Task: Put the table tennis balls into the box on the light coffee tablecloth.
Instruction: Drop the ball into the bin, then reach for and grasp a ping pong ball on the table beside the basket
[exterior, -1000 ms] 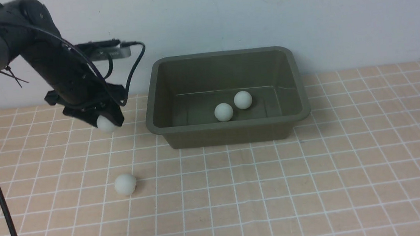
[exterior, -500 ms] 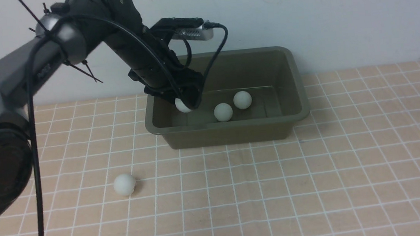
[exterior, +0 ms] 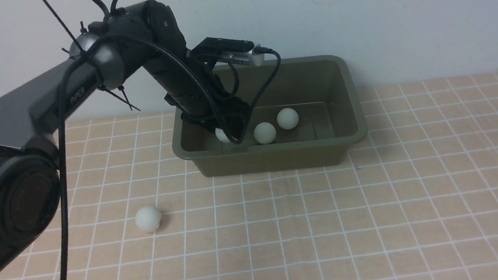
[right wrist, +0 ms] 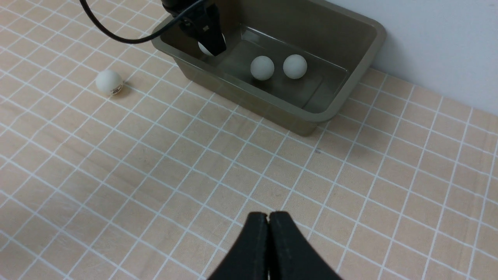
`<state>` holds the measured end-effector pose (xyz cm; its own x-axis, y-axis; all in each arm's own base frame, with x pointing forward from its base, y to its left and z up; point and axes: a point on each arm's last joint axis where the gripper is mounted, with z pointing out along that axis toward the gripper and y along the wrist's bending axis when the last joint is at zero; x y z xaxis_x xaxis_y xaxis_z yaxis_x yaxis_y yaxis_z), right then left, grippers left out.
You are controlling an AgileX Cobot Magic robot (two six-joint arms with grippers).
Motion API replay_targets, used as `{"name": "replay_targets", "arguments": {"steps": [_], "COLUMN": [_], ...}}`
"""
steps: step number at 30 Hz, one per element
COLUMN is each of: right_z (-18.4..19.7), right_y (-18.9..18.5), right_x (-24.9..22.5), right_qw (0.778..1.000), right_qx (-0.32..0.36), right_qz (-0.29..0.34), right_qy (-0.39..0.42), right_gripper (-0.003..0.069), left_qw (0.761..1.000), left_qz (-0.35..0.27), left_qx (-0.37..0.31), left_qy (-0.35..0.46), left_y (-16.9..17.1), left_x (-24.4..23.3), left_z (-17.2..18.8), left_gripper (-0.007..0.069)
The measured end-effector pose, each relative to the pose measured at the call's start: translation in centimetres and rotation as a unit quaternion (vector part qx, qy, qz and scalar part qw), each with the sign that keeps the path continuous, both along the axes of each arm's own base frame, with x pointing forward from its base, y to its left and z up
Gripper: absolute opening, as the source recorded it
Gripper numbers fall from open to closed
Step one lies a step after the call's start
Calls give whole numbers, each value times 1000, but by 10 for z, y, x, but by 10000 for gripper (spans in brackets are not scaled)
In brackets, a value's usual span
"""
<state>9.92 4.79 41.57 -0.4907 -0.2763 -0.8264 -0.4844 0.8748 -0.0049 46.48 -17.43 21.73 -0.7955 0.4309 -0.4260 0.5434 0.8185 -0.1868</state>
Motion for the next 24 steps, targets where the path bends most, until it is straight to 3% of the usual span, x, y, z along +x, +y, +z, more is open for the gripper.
{"name": "replay_targets", "arguments": {"steps": [13,19,24], "right_z": [0,0,0], "right_y": [0,0,0], "right_x": [0,0,0], "right_qw": [1000,1000,1000], "right_qx": [-2,-6,-7], "right_qz": [3,6,6], "right_qy": [1,0,0], "right_gripper": [-16,-16,-16], "left_qw": [999,993,990], "left_qz": [-19,12,56], "left_qx": [31,89,82], "left_qy": [-6,-72,-105], "left_y": [4,21,31], "left_x": [0,-6,-27], "left_z": [21,84,130], "left_gripper": [396,396,396]}}
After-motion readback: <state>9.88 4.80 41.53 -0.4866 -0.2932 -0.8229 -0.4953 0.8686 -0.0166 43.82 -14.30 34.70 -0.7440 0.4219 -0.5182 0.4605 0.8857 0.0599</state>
